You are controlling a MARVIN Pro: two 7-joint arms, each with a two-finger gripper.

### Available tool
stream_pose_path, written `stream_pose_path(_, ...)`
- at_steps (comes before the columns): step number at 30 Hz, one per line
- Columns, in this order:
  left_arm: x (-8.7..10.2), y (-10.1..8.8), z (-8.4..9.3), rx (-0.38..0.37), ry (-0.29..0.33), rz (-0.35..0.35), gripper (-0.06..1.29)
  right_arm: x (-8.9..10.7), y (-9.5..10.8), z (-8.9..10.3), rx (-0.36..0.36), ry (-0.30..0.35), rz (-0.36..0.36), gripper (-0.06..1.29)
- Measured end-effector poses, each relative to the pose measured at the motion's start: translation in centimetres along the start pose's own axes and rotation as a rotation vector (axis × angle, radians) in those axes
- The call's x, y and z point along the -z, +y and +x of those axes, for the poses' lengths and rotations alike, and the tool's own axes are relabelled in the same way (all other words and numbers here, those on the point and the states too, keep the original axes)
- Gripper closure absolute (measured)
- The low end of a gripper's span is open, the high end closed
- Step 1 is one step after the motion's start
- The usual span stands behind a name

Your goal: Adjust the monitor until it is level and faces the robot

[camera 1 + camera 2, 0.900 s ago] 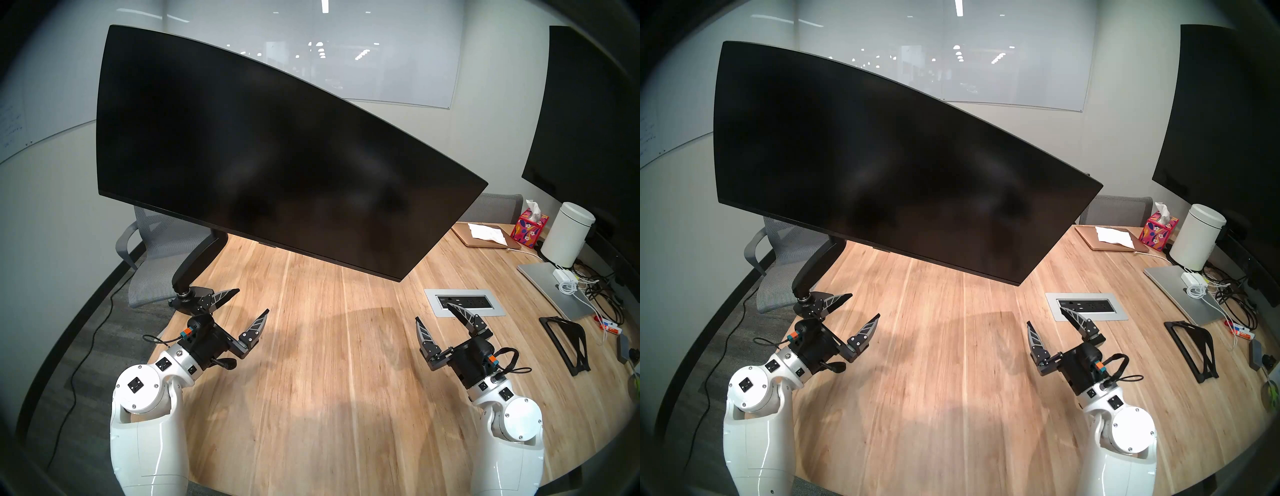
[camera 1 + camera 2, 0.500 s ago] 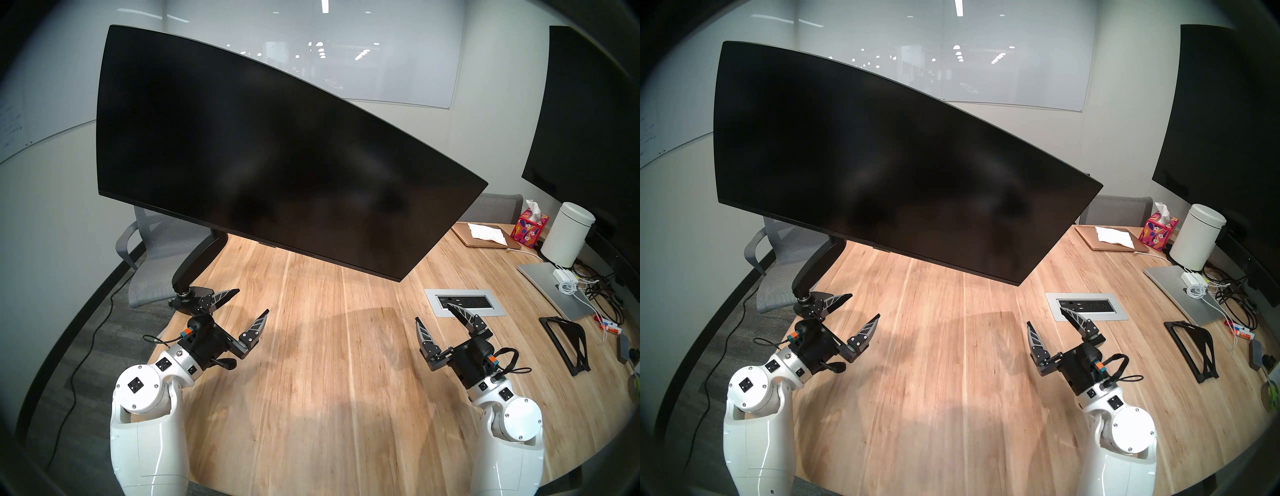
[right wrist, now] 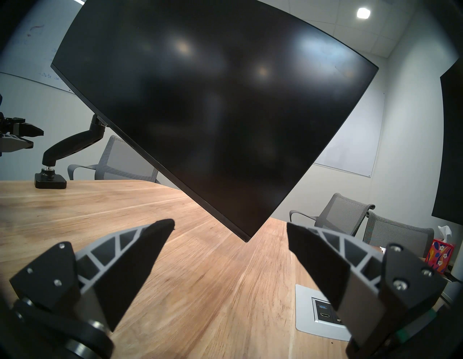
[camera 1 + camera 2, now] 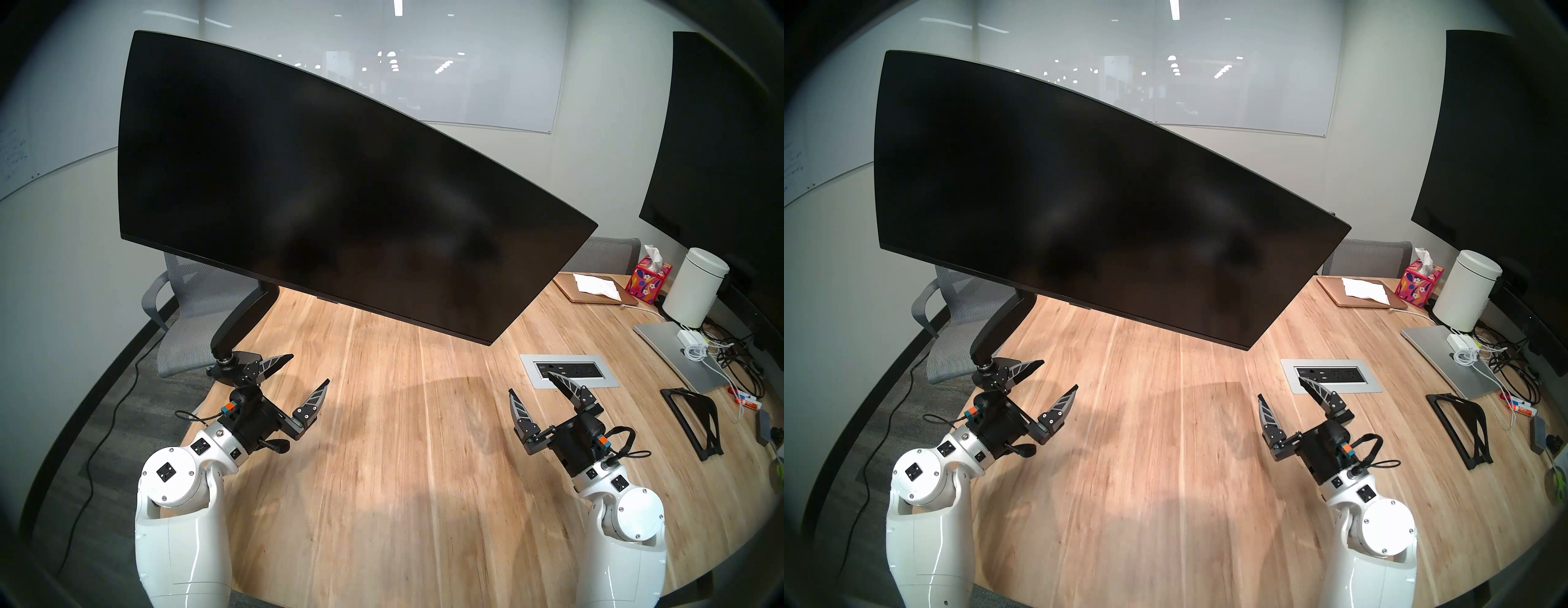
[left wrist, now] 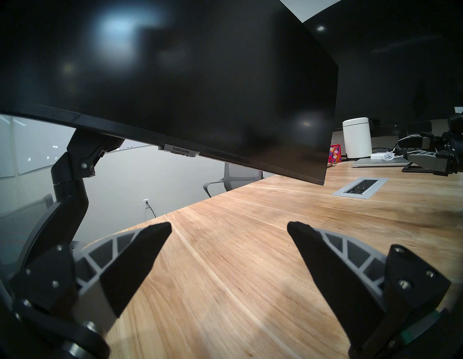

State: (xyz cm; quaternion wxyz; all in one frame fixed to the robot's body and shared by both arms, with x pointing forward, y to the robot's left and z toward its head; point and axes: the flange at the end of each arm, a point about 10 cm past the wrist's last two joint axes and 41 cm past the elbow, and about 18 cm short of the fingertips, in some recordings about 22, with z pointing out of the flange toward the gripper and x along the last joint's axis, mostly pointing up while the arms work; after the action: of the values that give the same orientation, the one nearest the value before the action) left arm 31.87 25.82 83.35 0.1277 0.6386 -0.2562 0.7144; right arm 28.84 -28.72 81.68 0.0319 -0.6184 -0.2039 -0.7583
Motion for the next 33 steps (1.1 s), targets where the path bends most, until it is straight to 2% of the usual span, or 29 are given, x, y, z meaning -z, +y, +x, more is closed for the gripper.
stream_pose_path(14, 0.0, 0.0, 0.0, 0.000, 0.000, 0.000, -0.04, -2.7, -1.7, 0.1, 0.047, 0.018, 0.014, -0.02)
stream_pose_path(21, 0.0, 0.0, 0.0, 0.000, 0.000, 0.000, -0.04, -3.6, -1.5, -0.1, 0.057, 0.015, 0.011, -0.02)
stream_pose_path(33, 0.0, 0.0, 0.0, 0.000, 0.000, 0.000, -0.04, -3.9, -1.0, -0.5, 0.041, -0.015, 0.022, -0.02)
